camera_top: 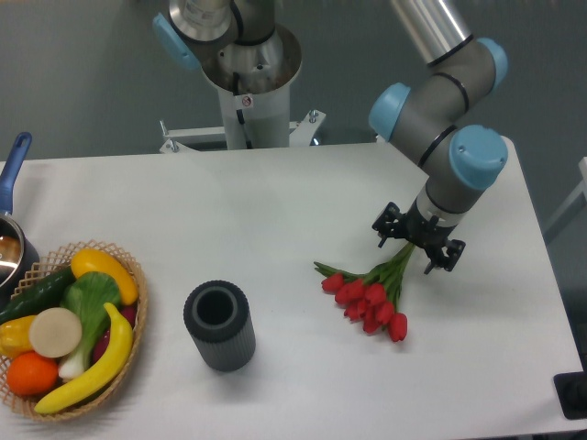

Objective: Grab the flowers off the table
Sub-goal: 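Lower the gripper onto the stems and close it around them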

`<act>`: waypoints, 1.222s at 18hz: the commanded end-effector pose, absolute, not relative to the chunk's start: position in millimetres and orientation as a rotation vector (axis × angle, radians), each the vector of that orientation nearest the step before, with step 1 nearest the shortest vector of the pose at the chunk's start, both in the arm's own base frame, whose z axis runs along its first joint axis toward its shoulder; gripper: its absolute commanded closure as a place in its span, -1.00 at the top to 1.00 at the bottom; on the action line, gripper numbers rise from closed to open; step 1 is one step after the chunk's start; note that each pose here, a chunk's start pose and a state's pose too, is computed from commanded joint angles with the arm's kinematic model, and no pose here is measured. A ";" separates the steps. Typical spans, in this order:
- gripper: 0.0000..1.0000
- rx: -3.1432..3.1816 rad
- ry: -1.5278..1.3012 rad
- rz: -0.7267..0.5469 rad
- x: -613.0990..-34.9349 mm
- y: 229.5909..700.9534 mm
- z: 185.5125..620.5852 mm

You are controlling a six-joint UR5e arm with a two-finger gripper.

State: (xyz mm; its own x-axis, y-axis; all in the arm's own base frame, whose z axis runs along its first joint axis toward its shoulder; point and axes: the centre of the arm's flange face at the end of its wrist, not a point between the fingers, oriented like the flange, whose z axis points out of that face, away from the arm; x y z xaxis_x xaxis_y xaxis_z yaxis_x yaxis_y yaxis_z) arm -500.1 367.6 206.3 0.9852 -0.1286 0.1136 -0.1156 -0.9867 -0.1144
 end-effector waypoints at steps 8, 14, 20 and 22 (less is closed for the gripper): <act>1.00 -3.057 0.216 -0.143 -498.7 377.9 189.5; 0.64 -3.058 0.221 -0.145 -496.5 377.8 188.2; 0.16 -3.058 0.219 -0.140 -496.4 377.7 190.1; 0.04 -3.057 0.216 -0.136 -496.9 377.9 191.6</act>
State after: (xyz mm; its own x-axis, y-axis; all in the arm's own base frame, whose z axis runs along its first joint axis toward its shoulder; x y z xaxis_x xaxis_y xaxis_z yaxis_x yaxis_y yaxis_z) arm -496.9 377.9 191.6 0.9861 -0.1436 0.0830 -0.1371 -0.9873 -0.0799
